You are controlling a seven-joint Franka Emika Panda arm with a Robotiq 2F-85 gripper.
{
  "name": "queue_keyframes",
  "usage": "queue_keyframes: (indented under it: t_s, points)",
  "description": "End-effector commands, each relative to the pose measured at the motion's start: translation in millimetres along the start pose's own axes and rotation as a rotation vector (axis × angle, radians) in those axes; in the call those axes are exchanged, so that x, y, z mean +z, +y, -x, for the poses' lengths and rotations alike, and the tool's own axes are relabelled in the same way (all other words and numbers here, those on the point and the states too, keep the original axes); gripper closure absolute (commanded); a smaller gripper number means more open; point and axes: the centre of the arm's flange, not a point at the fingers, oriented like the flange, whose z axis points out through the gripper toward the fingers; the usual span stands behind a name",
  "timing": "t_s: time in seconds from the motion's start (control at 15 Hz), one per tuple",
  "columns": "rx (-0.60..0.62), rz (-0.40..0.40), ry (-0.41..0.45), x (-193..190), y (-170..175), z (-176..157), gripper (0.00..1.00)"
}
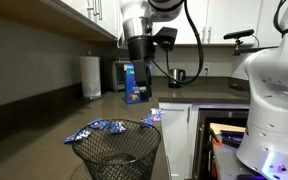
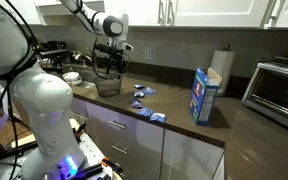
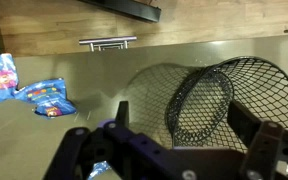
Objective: Slide the box to the left
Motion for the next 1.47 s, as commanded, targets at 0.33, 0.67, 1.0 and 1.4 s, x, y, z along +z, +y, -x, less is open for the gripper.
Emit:
queue_keyframes:
  t_s: [0.33,0.67,1.0,1.4]
  points:
    - [0.0,0.0,0.0,0.0,0.0,0.0,0.0]
    - [0.01,0.007,0.011,-6.2,5.0,1.5,0.0]
    - [0.104,-0.008,0.098,-55.2,39.6,5.6,0.0]
    - [0.232,0.038,0.192,-102.1,100.7,4.9,0.0]
